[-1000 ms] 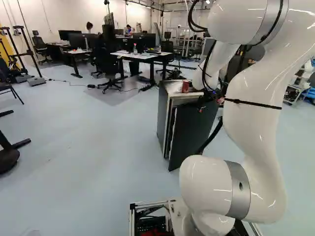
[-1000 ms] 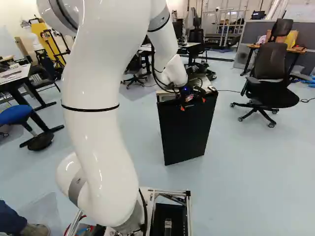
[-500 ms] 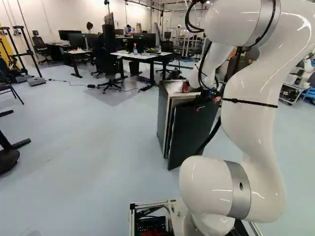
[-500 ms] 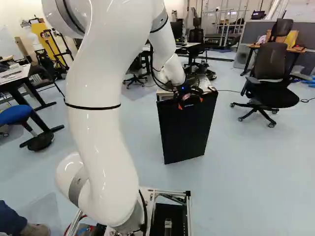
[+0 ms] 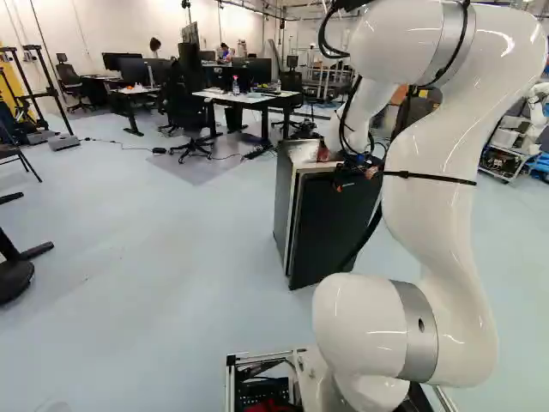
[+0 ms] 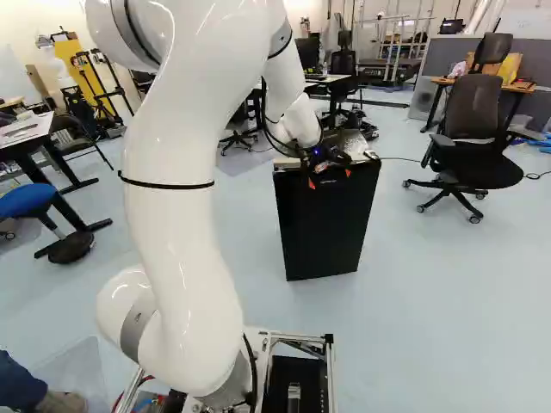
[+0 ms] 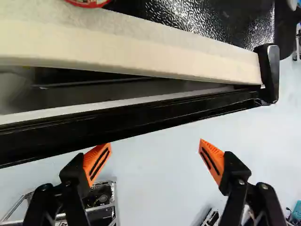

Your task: Grab a drink from the fridge

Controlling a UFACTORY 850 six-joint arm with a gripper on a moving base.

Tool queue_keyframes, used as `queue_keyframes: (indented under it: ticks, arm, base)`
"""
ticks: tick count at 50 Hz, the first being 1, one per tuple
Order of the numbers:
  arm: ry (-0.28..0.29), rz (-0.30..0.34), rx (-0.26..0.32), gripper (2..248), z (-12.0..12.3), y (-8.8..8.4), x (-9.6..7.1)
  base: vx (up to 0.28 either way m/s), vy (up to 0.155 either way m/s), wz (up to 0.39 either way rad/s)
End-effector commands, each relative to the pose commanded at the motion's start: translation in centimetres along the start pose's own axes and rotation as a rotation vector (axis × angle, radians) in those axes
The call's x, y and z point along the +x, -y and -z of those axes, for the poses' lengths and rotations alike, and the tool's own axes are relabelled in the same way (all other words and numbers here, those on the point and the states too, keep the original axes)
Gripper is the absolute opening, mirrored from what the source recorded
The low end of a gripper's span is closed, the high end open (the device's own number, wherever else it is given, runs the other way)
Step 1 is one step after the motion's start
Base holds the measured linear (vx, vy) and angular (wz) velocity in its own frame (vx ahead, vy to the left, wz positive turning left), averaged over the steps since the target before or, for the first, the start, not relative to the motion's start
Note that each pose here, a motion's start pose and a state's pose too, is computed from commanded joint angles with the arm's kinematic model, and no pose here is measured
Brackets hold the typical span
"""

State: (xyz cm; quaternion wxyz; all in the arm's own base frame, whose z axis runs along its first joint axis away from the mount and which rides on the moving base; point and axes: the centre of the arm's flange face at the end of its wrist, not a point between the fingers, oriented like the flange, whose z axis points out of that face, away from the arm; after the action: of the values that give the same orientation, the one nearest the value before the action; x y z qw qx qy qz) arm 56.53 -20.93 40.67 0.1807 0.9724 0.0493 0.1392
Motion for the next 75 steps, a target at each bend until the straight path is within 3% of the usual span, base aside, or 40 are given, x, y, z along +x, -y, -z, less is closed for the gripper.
queue_keyframes:
  ticks: [44, 75]
  arm:
    - [-0.019, -0.008, 0.004, 247, -0.5, 0.1, 1.4]
    - [-0.078, -0.009, 0.013, 247, -0.4, 0.1, 1.9]
  base:
    - [0.000, 0.000, 0.000]
    - [0.000, 0.000, 0.000]
